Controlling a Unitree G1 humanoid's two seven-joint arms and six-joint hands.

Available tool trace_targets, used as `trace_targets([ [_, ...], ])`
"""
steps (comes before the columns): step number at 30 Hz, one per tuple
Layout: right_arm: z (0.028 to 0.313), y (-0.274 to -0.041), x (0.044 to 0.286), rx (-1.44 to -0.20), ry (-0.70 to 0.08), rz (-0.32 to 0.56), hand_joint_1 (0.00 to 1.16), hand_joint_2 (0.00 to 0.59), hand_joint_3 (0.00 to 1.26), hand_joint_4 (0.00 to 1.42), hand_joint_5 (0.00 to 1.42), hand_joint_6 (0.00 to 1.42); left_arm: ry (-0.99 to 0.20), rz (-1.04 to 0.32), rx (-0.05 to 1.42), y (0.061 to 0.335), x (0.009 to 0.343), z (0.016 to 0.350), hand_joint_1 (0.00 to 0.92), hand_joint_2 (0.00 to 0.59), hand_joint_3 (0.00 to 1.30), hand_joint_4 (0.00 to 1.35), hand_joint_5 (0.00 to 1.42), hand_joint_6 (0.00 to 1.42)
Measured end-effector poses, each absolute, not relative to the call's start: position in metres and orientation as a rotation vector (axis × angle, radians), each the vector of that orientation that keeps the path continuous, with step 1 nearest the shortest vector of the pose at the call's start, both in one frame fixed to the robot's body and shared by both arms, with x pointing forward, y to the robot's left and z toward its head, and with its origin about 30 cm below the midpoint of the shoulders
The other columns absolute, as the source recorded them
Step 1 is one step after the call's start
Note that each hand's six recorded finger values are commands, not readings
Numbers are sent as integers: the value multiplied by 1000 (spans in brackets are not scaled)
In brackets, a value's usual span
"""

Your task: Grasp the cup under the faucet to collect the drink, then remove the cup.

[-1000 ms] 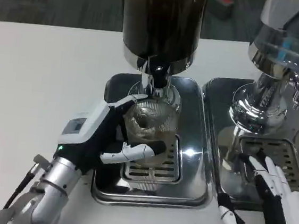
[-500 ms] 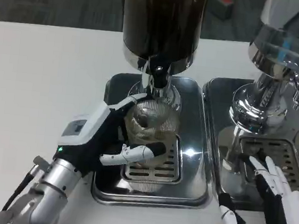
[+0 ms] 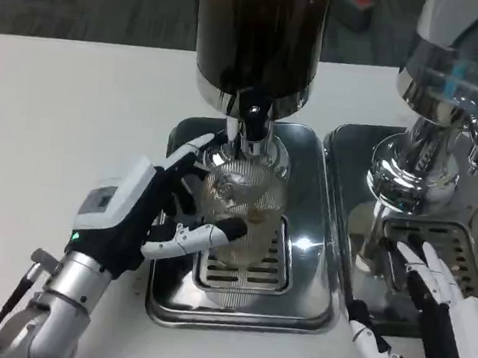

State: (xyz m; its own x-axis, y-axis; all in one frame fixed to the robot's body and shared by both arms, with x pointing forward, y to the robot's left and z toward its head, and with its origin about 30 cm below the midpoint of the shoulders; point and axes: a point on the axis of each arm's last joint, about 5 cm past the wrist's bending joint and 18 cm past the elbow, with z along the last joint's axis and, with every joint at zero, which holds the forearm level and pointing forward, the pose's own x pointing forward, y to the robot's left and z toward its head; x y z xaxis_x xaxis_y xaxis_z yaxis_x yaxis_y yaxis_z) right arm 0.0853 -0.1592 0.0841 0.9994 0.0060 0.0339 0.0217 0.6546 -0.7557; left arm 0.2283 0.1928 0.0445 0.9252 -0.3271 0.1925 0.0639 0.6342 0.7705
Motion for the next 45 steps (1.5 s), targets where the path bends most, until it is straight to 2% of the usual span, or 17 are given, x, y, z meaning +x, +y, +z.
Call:
trace_targets([
  [15, 80, -157, 90, -845, -31, -8, 451, 397, 165, 53, 72, 267, -372, -159, 869, 226, 216, 59, 65, 30, 186, 465, 723, 887],
  [20, 81, -155, 92, -837, -45, -11, 450, 393, 165, 54, 77, 267, -388, -158, 901, 240, 209, 66, 38, 42, 179, 396, 621, 872],
  [23, 81, -154, 93, -832, -47, -11, 449, 393, 165, 57, 81, 267, -391, -153, 890, 249, 203, 69, 19, 74, 240, 460, 645, 893],
  [27, 82, -151, 93, -819, -51, -22, 438, 403, 165, 64, 86, 267, -401, -140, 821, 263, 197, 79, 10, 83, 321, 552, 715, 966],
  [31, 81, -150, 93, -814, -54, -24, 435, 401, 165, 64, 86, 267, -468, -98, 760, 279, 195, 97, 27, 92, 394, 583, 741, 992],
  [35, 81, -149, 94, -812, -57, -26, 431, 399, 165, 64, 95, 275, -505, -109, 669, 287, 196, 113, 1, 95, 413, 623, 739, 994],
  [41, 79, -148, 98, -810, -59, -24, 429, 399, 165, 64, 97, 279, -507, -182, 452, 300, 204, 137, 0, 91, 406, 628, 716, 857],
  [43, 78, -147, 99, -807, -58, -25, 428, 399, 165, 64, 97, 280, -490, -217, 380, 304, 207, 142, 0, 86, 397, 597, 672, 759],
  [45, 77, -144, 101, -798, -63, -23, 428, 400, 165, 64, 97, 280, -457, -296, 313, 305, 213, 147, 0, 84, 387, 499, 577, 591],
])
